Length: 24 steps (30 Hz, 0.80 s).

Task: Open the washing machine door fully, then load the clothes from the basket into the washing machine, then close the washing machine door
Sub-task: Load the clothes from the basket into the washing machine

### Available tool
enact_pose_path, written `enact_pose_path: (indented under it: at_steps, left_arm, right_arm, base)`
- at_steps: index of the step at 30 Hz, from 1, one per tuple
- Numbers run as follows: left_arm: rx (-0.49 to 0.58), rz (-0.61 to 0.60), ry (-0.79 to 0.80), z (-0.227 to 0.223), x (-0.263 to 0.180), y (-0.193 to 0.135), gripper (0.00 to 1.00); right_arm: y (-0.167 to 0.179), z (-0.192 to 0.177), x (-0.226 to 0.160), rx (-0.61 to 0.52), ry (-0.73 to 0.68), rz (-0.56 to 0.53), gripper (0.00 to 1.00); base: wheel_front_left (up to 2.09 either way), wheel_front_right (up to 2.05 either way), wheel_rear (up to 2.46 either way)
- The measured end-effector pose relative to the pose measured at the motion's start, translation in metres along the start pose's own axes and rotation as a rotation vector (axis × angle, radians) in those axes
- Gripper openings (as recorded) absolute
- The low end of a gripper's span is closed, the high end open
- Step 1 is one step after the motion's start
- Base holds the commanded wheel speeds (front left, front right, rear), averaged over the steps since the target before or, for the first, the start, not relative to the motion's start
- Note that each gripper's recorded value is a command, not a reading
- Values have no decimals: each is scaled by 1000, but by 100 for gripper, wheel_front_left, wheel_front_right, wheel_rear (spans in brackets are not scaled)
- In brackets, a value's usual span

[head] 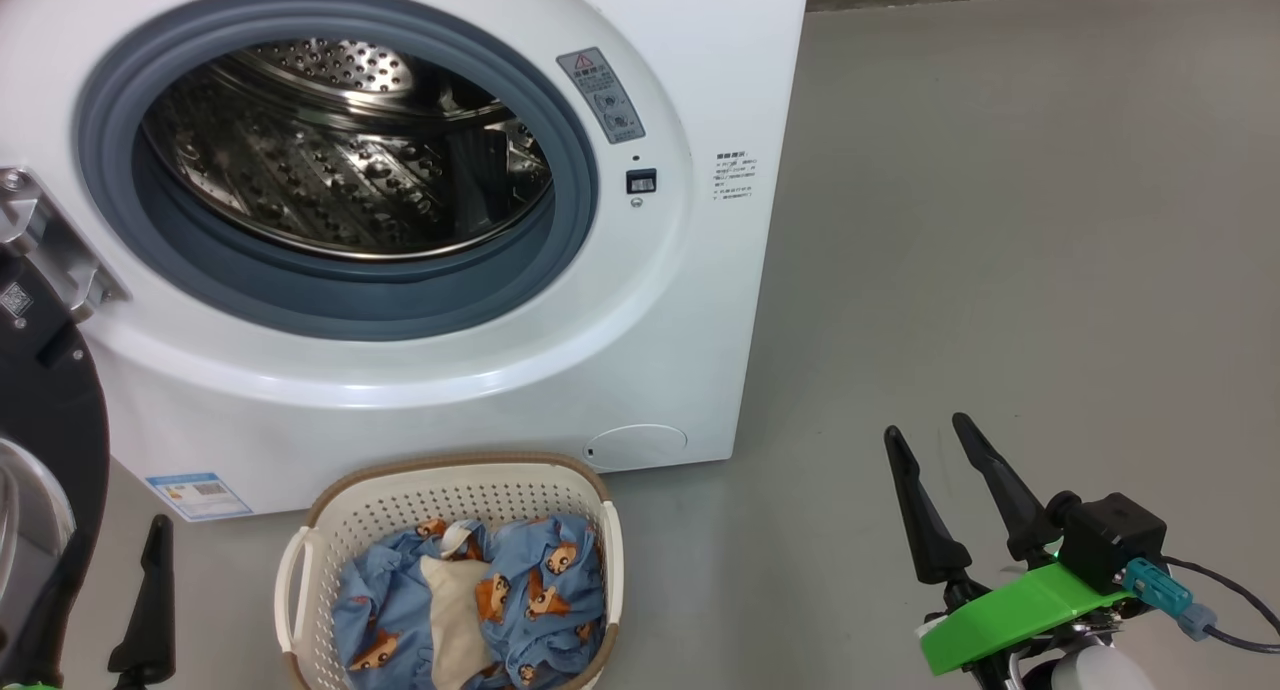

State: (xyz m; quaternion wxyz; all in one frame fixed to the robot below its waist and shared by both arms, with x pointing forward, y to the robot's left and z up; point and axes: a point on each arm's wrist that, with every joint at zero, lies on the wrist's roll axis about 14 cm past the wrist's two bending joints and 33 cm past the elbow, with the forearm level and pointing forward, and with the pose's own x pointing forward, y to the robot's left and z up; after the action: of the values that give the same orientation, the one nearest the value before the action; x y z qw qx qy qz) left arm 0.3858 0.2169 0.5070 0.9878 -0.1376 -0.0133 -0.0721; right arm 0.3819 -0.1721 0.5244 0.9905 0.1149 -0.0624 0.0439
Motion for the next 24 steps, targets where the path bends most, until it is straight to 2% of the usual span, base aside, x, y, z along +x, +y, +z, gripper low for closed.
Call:
enact_pose_path:
  at_steps: [13,17,24]
  left_arm:
    - [5,1,8,-2,2,2,100]
    - [20,-24,78,-22,16,6,100]
    - [-2,-37,136,-41,32,10,100]
  right_arm:
    - [-1,-3,0,2,9,-4,100]
    - [-6,-19,7,-29,50,-18,100]
    - [-10,-34,12,-16,83,-29,100]
  base:
    - [0,0,0]
    - [0,0,0]
    - [0,0,0]
